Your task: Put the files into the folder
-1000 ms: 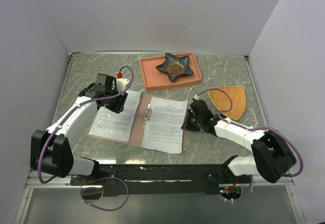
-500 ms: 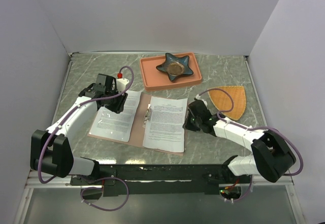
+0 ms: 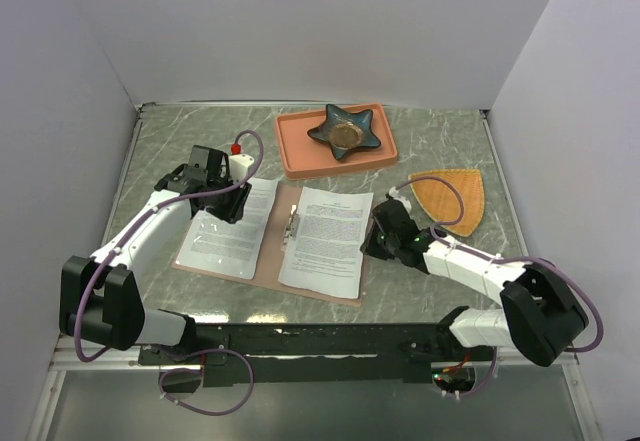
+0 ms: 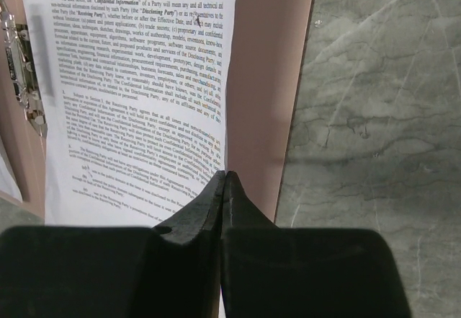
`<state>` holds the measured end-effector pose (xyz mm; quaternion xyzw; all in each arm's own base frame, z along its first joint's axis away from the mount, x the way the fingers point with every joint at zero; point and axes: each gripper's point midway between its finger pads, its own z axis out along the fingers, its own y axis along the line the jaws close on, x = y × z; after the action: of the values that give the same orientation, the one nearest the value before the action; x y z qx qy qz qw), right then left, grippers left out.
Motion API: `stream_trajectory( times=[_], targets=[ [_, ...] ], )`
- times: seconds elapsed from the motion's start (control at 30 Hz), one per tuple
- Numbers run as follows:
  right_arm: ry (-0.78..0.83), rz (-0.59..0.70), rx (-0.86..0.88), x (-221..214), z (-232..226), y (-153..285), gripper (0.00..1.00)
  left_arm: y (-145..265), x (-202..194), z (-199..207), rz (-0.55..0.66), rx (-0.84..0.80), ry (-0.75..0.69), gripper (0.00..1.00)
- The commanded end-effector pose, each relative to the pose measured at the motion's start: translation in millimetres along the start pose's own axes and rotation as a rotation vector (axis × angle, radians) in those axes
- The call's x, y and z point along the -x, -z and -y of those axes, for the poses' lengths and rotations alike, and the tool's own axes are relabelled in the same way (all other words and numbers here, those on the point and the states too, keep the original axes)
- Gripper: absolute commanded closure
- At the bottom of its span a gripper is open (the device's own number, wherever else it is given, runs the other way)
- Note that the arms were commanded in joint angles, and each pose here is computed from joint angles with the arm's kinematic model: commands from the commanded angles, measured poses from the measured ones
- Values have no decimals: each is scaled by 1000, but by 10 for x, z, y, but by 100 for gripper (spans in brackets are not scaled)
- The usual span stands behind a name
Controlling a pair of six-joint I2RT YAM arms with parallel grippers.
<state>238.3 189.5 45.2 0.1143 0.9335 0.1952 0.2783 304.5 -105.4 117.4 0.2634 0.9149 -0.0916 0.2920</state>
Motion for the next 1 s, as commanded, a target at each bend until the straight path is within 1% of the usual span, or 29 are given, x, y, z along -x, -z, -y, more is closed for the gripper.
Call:
stream_trajectory(
  times=[0.0, 0.43, 0.63, 0.9, 0.97],
  targets=[
    [-5, 24, 17, 56, -90, -36, 100, 94, 125, -13, 57, 17, -20, 56],
    [106, 27, 42, 122, -176, -45, 100, 82, 123, -7, 56, 13, -21, 57],
    [198, 48, 72, 206, -252, -29, 100, 85, 130, -6, 58, 12, -23, 57],
    [195, 5, 78, 129, -268, -77, 100, 91, 134, 10, 60, 4, -19, 57],
    [191, -15, 68, 86, -246, -97, 98, 102, 142, 11, 63, 5, -18, 56]
  ],
)
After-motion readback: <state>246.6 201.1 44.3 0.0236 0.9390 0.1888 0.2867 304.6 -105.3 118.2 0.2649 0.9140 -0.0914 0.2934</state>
